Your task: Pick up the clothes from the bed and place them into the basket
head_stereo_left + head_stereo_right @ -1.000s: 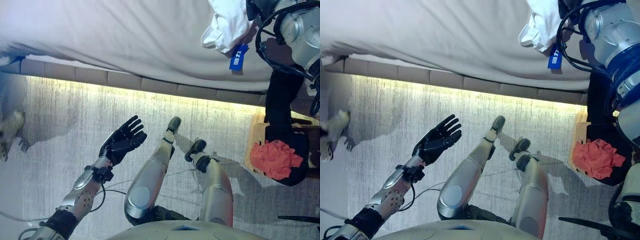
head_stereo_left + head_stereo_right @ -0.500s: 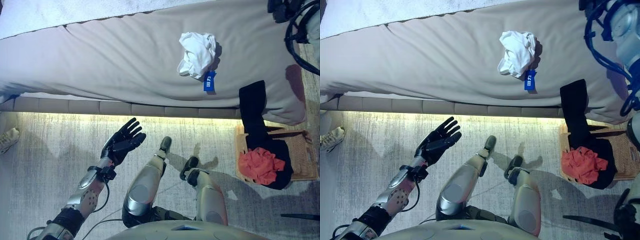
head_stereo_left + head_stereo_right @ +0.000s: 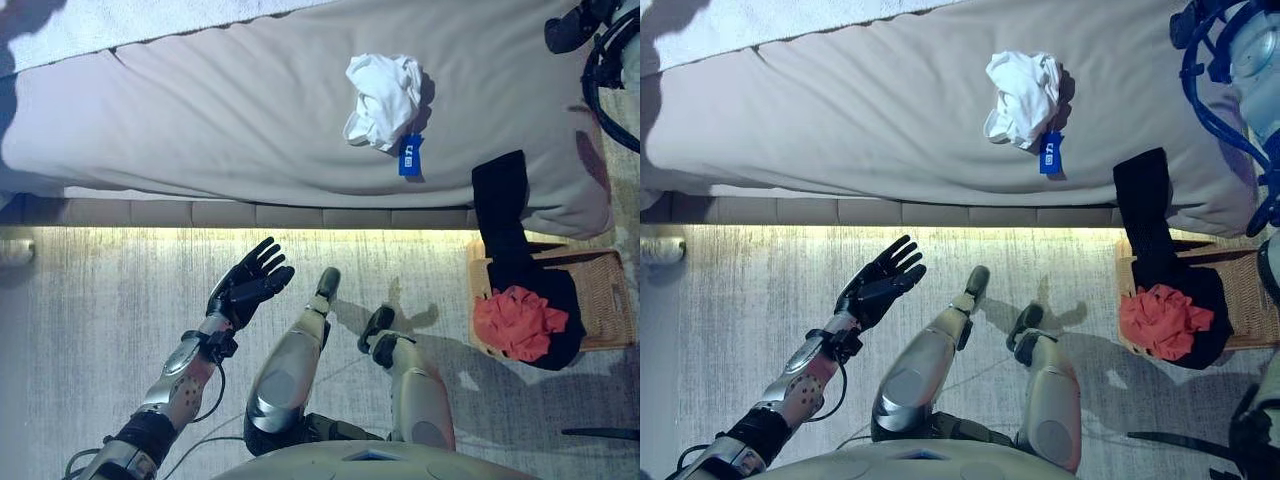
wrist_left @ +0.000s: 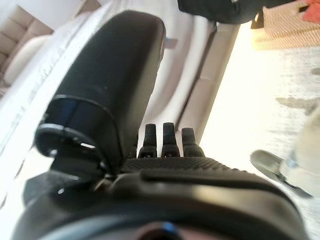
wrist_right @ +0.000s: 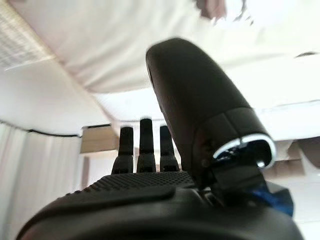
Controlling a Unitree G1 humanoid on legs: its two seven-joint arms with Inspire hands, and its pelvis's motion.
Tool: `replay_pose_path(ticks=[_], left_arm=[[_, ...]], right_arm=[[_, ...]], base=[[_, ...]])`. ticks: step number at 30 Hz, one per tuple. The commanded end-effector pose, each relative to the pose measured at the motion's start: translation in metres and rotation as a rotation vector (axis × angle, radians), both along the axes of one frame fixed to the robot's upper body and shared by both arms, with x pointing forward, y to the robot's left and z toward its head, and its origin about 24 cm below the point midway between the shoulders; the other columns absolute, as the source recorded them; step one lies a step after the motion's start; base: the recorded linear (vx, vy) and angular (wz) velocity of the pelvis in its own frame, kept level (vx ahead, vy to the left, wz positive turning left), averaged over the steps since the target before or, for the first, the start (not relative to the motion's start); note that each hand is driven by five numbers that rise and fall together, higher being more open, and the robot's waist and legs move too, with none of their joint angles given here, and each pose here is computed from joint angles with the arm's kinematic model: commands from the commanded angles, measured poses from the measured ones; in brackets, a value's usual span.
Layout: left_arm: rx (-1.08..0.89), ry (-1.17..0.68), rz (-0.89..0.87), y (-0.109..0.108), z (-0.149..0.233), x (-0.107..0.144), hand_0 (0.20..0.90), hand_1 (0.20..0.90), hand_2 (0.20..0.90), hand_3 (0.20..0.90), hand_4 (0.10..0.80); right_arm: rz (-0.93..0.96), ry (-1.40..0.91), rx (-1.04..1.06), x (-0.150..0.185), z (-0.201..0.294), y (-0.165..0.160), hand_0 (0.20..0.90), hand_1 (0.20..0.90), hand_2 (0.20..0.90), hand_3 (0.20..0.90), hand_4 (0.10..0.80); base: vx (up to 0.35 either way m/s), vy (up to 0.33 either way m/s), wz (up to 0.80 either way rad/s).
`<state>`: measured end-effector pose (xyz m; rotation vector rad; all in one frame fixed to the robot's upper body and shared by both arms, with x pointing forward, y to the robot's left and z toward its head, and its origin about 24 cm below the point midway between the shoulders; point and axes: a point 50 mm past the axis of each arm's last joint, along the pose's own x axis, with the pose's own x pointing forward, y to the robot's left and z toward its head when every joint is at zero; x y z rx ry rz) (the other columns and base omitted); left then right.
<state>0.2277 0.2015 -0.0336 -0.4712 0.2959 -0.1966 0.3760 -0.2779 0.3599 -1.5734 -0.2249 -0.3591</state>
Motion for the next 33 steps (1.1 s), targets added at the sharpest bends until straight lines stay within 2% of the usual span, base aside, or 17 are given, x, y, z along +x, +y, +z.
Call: replay_pose_path(ticks=[1,12,22,25,33], left_arm=[[-0.015,-0.072,-0.018,0.003,0.006,-0.011,0.900,0.900,0.900,0.900,0.800],[-0.025,-0.062,-0.044,0.004,0.005,-0.019,0.900,0.900,0.900,0.900,0.800],[-0.066,-0.110,-0.046,0.004,0.017,-0.021,0.900,0.900,0.900,0.900,0.800],[-0.084,-0.139,-0.058,0.002,0.023,-0.021,0.900,0.900,0.900,0.900,0.800],[-0.119,-0.214,-0.075,0.001,0.041,-0.023,0.900,0.900,0.900,0.900,0.800]], right_arm=[[0.049,-0.180,-0.110,-0.013,0.042,0.020,0.900,0.900,0.900,0.900,0.800],[0.084,-0.207,-0.157,-0.006,0.042,0.040,0.900,0.900,0.900,0.900,0.800],[0.014,-0.081,-0.244,0.002,0.033,0.045,0.900,0.900,0.900,0.900,0.800],[-0.045,-0.011,-0.301,0.005,0.029,0.042,0.900,0.900,0.900,0.900,0.800],[-0.187,0.116,-0.251,0.008,0.023,0.022,0.900,0.900,0.900,0.900,0.800]], base=[[-0.008,0.004,0.22],[0.008,0.004,0.17],[0.014,0.007,0.09],[0.007,0.006,0.12],[-0.022,-0.019,0.07]])
